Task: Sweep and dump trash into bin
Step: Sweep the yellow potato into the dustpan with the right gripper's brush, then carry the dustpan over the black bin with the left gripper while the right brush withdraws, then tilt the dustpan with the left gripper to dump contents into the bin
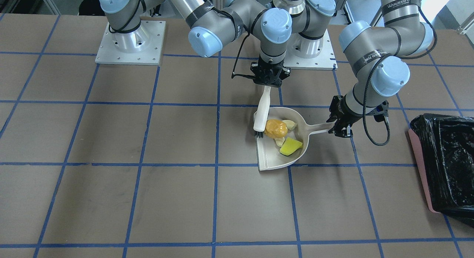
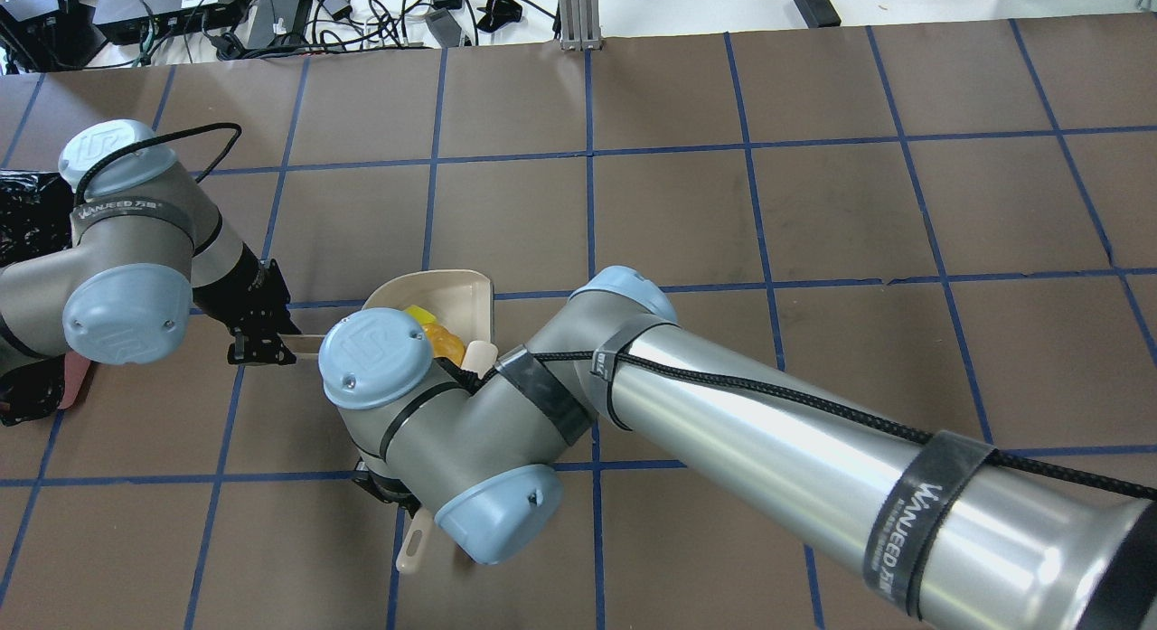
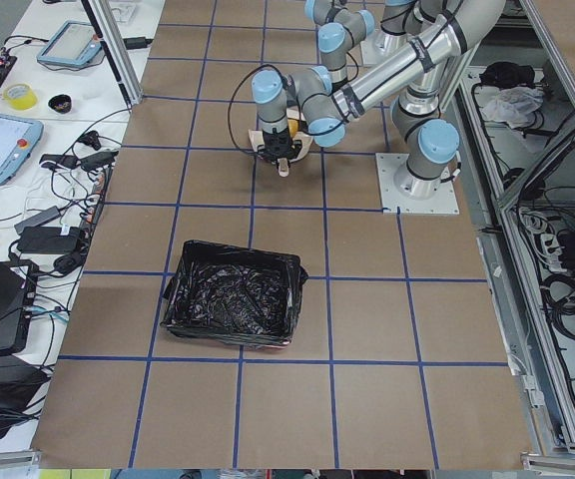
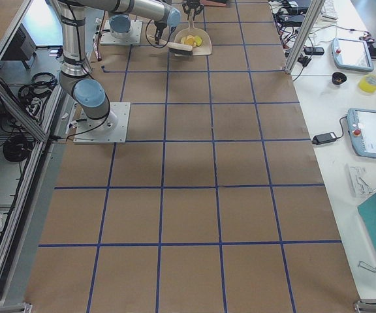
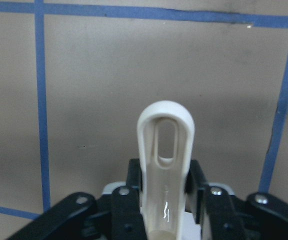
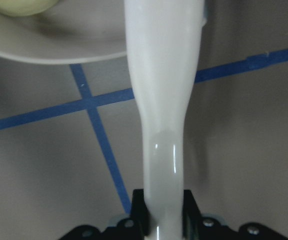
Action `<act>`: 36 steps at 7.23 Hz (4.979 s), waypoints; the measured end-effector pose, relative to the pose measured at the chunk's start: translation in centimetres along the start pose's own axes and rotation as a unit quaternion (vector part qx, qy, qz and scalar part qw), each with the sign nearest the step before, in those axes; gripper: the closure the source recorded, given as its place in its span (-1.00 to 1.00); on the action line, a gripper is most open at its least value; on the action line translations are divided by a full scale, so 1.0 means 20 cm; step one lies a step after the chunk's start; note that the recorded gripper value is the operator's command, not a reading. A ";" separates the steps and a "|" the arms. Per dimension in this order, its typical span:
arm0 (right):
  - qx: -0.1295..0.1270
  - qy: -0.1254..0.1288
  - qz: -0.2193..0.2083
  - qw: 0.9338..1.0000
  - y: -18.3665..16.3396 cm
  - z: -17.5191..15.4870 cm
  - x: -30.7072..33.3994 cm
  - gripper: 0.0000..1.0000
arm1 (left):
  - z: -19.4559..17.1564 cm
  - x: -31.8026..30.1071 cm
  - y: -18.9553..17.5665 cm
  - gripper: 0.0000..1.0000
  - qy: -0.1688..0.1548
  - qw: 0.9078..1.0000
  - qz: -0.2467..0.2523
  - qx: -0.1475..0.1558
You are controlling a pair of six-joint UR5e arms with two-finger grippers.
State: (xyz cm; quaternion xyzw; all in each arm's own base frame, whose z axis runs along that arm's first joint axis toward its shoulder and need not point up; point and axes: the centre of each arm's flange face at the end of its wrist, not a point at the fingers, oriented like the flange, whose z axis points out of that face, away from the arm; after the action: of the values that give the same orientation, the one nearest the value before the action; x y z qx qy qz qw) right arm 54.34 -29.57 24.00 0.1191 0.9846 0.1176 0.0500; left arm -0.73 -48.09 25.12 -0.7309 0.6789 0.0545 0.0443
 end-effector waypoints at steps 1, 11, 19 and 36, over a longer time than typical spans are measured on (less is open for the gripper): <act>-0.001 -0.006 0.003 1.000 0.00 -0.01 -0.06 1.00 | 0.01 0.01 0.03 1.00 0.002 1.000 0.005 -0.015; -0.009 0.046 -0.050 0.998 -0.19 -0.39 0.21 1.00 | -0.07 0.18 0.02 1.00 0.016 0.994 0.065 -0.092; 0.010 0.072 -0.095 0.993 -0.95 -0.95 1.04 1.00 | -0.52 0.42 -0.67 1.00 0.020 0.994 0.054 -0.093; 0.016 0.118 -0.122 0.985 -2.10 -0.73 2.53 1.00 | -0.83 0.53 -2.63 1.00 0.008 0.997 0.018 -0.076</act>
State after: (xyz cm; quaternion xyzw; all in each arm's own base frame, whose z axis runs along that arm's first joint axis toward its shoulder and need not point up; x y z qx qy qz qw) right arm -5.82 -60.06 24.39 -0.0157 0.9925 0.1083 -0.0544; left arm 52.75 -56.94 39.57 -0.7200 0.6864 0.1010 -0.0172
